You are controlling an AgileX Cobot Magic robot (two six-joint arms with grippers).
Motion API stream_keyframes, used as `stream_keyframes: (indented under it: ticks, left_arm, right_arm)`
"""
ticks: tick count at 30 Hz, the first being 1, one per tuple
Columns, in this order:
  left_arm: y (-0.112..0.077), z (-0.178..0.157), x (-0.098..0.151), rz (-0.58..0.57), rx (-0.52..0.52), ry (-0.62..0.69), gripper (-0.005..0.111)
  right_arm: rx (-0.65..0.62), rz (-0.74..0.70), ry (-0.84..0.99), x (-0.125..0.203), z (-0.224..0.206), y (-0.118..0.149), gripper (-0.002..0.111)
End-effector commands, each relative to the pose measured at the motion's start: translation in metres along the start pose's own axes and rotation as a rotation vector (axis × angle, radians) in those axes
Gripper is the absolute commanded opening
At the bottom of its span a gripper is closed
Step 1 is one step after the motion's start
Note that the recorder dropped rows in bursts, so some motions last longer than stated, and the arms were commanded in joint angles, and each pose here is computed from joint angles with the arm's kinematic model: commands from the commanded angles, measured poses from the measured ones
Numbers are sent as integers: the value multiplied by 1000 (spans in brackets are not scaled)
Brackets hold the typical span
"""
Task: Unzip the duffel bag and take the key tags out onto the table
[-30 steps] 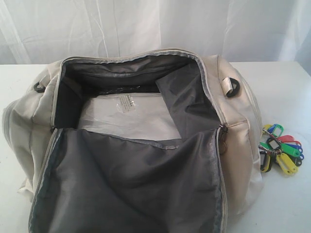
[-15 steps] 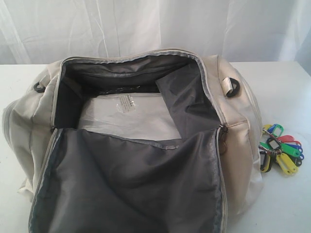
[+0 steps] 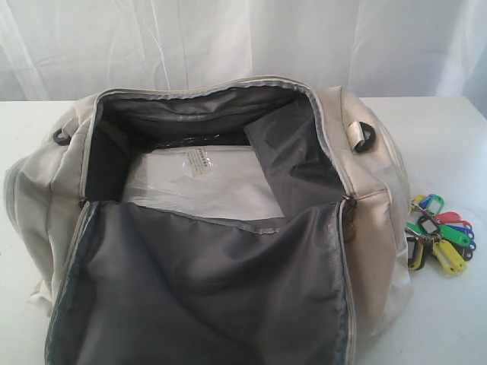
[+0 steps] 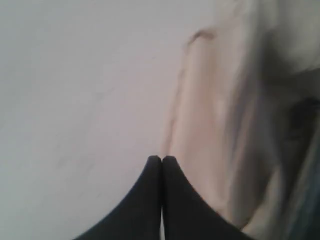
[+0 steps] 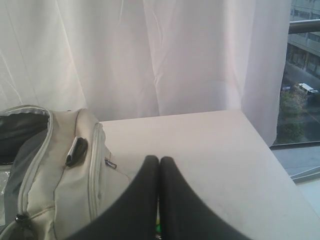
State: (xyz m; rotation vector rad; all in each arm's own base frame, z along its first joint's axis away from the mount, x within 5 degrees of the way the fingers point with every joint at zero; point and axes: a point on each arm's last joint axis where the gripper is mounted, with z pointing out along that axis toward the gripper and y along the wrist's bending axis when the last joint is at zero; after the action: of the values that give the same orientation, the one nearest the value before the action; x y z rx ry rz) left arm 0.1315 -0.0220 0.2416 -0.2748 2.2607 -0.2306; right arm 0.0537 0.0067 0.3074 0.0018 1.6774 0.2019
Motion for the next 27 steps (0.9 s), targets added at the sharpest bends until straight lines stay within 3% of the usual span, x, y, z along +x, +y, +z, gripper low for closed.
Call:
stream_keyframes:
  ticks: [1,3,7,11,14,19,24,27]
  left_arm:
    - [-6,0,-17,-25,166,-227,1]
    - [-5,-8,-17,-26,170,-261,1]
    - [0,-26,-11,108,130,-297,1]
    - [6,-41,1,328,98,-327,1]
    - [12,-46,18,427,88,-374,1]
    - [26,-37,54,457,87,-409,1]
    - [38,-19,86,395,76,-434,1]
    - [42,-19,90,349,33,-470,1]
  right_arm:
    - [5,2,-10,0,-1,0,0]
    - [5,2,-10,0,-1,0,0]
    - [5,2,-10,0,-1,0,0]
    - [5,2,-10,0,-1,0,0]
    - [5,2,-10,0,-1,0,0]
    - [5,2,-10,0,-1,0,0]
    - [5,2,-10,0,-1,0,0]
    - [5,2,-10,0,-1,0,0]
